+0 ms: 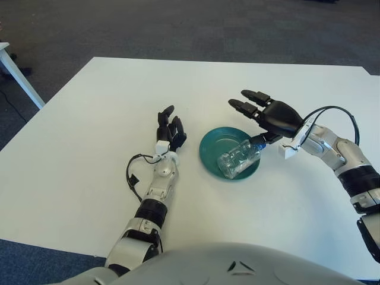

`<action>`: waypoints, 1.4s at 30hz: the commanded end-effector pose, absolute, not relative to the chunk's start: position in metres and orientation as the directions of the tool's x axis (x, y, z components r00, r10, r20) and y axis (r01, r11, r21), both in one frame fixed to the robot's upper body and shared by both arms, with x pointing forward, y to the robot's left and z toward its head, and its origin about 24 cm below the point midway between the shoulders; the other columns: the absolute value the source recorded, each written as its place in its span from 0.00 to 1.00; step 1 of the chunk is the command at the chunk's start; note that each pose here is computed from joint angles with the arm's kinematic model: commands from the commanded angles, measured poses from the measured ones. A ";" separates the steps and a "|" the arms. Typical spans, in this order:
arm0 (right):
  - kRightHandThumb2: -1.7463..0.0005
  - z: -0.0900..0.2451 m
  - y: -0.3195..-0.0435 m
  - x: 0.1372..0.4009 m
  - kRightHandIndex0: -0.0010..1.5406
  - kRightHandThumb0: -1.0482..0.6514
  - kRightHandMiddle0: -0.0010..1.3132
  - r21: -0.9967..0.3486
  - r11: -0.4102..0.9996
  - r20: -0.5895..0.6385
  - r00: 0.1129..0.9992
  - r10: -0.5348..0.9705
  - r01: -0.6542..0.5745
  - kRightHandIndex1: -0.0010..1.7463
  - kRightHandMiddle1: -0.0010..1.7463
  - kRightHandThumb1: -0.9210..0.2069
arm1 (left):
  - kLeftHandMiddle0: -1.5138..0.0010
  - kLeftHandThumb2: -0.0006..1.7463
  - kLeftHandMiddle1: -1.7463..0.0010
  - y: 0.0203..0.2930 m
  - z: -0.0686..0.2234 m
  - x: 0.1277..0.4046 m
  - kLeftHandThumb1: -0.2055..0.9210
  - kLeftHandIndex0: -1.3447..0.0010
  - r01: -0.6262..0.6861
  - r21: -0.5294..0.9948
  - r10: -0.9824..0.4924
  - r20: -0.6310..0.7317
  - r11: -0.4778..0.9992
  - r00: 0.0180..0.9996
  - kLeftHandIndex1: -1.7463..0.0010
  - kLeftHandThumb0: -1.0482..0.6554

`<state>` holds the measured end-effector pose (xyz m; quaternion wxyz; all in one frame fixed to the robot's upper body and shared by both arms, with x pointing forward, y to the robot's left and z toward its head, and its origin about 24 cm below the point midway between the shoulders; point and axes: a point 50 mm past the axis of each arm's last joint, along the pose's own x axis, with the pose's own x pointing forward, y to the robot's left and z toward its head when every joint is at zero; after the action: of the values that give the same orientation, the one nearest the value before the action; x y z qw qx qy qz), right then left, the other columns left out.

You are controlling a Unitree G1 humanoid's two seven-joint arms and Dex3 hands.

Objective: Put the bottle into the plate.

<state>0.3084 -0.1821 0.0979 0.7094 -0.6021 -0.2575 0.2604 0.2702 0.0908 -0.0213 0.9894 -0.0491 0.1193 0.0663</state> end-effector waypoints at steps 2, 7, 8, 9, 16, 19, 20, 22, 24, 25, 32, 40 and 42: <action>0.52 0.097 -0.187 0.318 0.00 0.00 0.00 -0.921 0.358 0.113 0.771 0.626 -0.155 0.00 0.00 0.00 | 0.61 0.42 0.99 0.068 -0.045 0.246 1.00 0.91 -0.140 -0.159 0.073 -0.367 0.977 0.927 0.57 0.22; 0.51 0.080 -0.195 0.326 0.03 0.00 0.04 -0.730 0.639 0.170 0.841 0.513 -0.242 0.01 0.02 0.00 | 0.62 0.43 0.99 0.080 -0.052 0.241 1.00 0.91 -0.107 -0.165 0.046 -0.335 0.981 0.941 0.57 0.19; 0.51 0.078 -0.194 0.326 0.03 0.00 0.05 -0.710 0.659 0.173 0.846 0.505 -0.248 0.01 0.02 0.00 | 0.62 0.44 0.99 0.082 -0.052 0.240 1.00 0.91 -0.105 -0.166 0.045 -0.331 0.981 0.943 0.56 0.19; 0.51 0.077 -0.192 0.327 0.04 0.00 0.06 -0.656 0.715 0.204 0.856 0.475 -0.241 0.02 0.02 0.00 | 0.61 0.44 0.99 0.083 -0.051 0.240 1.00 0.91 -0.096 -0.170 0.038 -0.315 0.981 0.948 0.56 0.18; 0.61 0.060 -0.189 0.324 0.18 0.09 0.04 -0.195 0.963 0.299 0.923 0.241 -0.188 0.01 0.34 0.00 | 0.57 0.43 0.98 0.095 -0.052 0.236 1.00 0.88 -0.088 -0.199 0.033 -0.267 0.976 0.963 0.55 0.19; 0.65 0.057 -0.187 0.323 0.22 0.15 0.05 -0.120 0.979 0.305 0.932 0.196 -0.167 0.01 0.40 0.00 | 0.56 0.42 0.97 0.099 -0.052 0.235 1.00 0.86 -0.096 -0.206 0.039 -0.262 0.974 0.964 0.54 0.19; 0.66 0.055 -0.187 0.323 0.23 0.17 0.05 -0.093 0.983 0.302 0.937 0.177 -0.156 0.02 0.42 0.00 | 0.56 0.41 0.97 0.100 -0.052 0.235 1.00 0.86 -0.099 -0.209 0.042 -0.262 0.973 0.964 0.54 0.19; 0.67 0.052 -0.187 0.322 0.25 0.19 0.06 -0.045 0.990 0.293 0.946 0.140 -0.133 0.02 0.43 0.00 | 0.56 0.41 0.97 0.101 -0.052 0.234 1.00 0.85 -0.105 -0.214 0.047 -0.259 0.971 0.965 0.54 0.19; 0.67 0.050 -0.188 0.322 0.27 0.22 0.07 -0.002 0.994 0.279 0.955 0.105 -0.109 0.03 0.44 0.00 | 0.56 0.40 0.98 0.104 -0.051 0.233 1.00 0.85 -0.108 -0.214 0.051 -0.256 0.971 0.965 0.54 0.19; 0.68 0.048 -0.189 0.322 0.28 0.23 0.07 0.016 0.995 0.271 0.958 0.091 -0.099 0.03 0.45 0.00 | 0.57 0.40 0.98 0.105 -0.051 0.232 1.00 0.85 -0.110 -0.213 0.053 -0.256 0.971 0.965 0.54 0.19; 0.68 0.032 -0.189 0.319 0.34 0.26 0.10 0.151 0.987 0.194 0.981 0.015 -0.045 0.05 0.46 0.00 | 0.58 0.40 0.99 0.116 -0.051 0.230 1.00 0.87 -0.119 -0.196 0.068 -0.249 0.973 0.966 0.54 0.18; 0.65 0.011 -0.168 0.304 0.42 0.27 0.17 0.322 0.946 0.150 0.988 -0.021 -0.029 0.08 0.49 0.00 | 0.57 0.38 0.98 0.128 -0.051 0.227 1.00 0.85 -0.132 -0.226 0.078 -0.232 0.965 0.970 0.54 0.21; 0.65 0.009 -0.161 0.300 0.43 0.26 0.19 0.356 0.934 0.150 0.988 -0.034 -0.021 0.08 0.49 0.00 | 0.57 0.38 0.98 0.131 -0.052 0.227 1.00 0.85 -0.133 -0.228 0.078 -0.233 0.965 0.969 0.54 0.22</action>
<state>0.3054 -0.1736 0.0130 0.9859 0.1473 -0.0789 -0.0022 0.2531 0.1201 -0.0217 0.9920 -0.1139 0.0463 0.0291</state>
